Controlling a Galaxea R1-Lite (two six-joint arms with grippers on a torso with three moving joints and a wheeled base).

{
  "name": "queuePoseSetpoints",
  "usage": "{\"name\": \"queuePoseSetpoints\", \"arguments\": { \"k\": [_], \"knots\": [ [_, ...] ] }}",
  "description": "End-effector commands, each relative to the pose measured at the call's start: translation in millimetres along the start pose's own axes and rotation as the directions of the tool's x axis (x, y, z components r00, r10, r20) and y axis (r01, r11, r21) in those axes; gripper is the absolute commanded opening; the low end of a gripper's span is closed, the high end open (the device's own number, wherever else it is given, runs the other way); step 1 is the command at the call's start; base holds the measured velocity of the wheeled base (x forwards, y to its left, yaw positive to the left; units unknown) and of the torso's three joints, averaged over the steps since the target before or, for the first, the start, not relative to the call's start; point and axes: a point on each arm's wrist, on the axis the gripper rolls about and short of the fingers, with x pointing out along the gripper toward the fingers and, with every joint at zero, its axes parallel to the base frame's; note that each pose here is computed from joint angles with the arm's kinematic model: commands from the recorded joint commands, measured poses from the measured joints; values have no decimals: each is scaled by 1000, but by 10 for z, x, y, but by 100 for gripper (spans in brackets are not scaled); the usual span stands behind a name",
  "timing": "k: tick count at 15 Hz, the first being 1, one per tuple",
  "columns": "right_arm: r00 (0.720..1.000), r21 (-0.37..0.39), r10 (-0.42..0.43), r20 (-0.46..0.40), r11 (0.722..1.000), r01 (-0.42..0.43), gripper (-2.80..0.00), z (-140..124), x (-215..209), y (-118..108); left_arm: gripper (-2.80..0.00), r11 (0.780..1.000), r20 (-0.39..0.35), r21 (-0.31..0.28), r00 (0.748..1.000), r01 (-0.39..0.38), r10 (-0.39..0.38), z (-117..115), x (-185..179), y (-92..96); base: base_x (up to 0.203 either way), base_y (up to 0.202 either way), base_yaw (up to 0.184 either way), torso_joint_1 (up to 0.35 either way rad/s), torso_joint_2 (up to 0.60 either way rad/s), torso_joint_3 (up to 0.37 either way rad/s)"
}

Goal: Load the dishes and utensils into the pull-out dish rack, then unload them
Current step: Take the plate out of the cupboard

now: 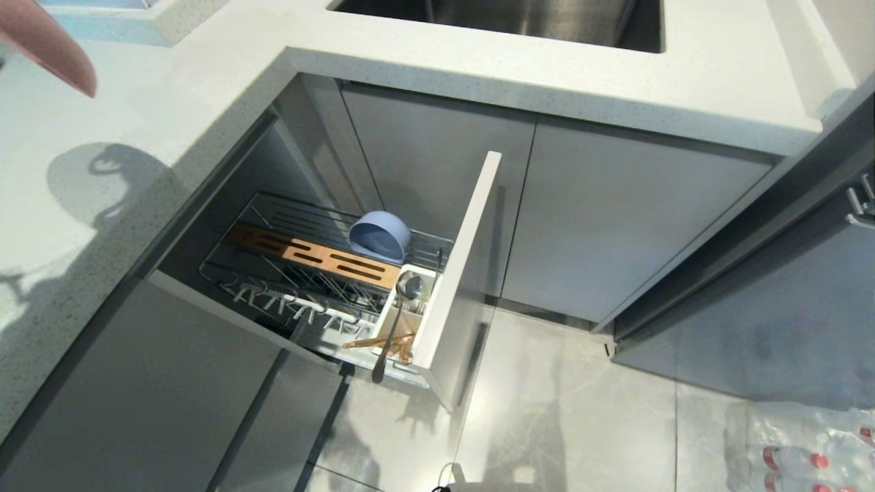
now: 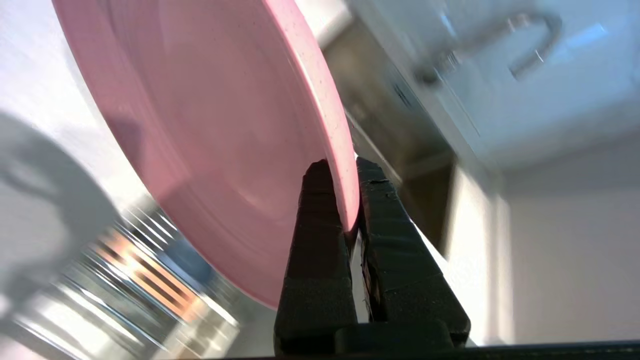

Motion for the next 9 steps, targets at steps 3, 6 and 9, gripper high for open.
{"name": "queuePoseSetpoints", "arguments": {
  "k": [3, 6, 9],
  "knots": [
    [1000, 0, -1, -1, 1000, 1, -280, 1, 1, 0, -280, 976, 193, 128, 970, -175, 148, 183, -73, 117, 0, 0, 0, 0, 0, 0],
    [1000, 0, 0, 0, 1000, 0, -280, 0, 0, 0, -280, 916, 307, 210, 913, -341, 269, 264, -24, 247, 0, 0, 0, 0, 0, 0],
    [1000, 0, 0, 0, 1000, 0, -280, 0, 0, 0, -280, 780, 387, 314, 823, -542, 416, 335, 83, 512, 0, 0, 0, 0, 0, 0]
  ]
}}
